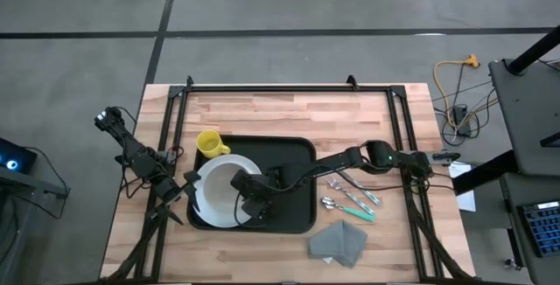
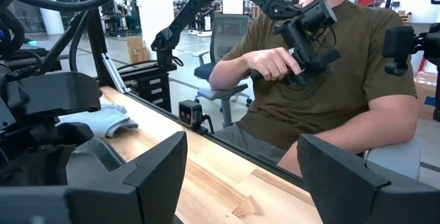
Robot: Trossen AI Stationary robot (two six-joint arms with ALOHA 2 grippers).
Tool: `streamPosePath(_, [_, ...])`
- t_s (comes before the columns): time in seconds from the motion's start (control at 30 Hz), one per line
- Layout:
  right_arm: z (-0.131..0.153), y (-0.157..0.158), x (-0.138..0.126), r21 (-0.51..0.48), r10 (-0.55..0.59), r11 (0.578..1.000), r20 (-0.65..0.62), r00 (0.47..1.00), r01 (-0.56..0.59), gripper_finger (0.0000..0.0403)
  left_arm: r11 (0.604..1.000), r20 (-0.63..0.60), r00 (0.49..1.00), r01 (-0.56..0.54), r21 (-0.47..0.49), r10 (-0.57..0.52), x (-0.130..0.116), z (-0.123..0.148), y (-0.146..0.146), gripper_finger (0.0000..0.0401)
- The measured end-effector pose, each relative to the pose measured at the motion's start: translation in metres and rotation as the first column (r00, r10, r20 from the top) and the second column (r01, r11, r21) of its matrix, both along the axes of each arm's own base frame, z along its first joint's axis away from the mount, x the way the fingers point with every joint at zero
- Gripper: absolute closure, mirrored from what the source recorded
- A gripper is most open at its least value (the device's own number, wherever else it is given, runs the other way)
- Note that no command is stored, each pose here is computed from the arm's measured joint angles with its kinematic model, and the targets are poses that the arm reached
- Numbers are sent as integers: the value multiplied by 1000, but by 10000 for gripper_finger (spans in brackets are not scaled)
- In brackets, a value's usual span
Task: Set up tray
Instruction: Put the gray bowl on top of the white plate
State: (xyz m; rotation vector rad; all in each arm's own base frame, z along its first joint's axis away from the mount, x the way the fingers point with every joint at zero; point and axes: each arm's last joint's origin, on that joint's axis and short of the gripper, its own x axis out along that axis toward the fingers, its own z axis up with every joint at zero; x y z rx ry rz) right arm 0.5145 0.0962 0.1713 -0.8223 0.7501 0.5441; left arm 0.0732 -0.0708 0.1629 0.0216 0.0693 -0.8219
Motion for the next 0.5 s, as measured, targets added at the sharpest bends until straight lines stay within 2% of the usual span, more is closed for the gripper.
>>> streamPosePath(0.2, [1, 0, 1, 3, 0, 1000, 13, 1000, 0, 328, 1000, 0, 1000, 0, 0, 0, 0, 0, 0, 146])
streamPosePath(0.5, [5, 2, 5, 73, 7, 997, 55, 998, -11, 314, 1000, 0, 1000, 0, 0, 0, 0, 0, 0, 146])
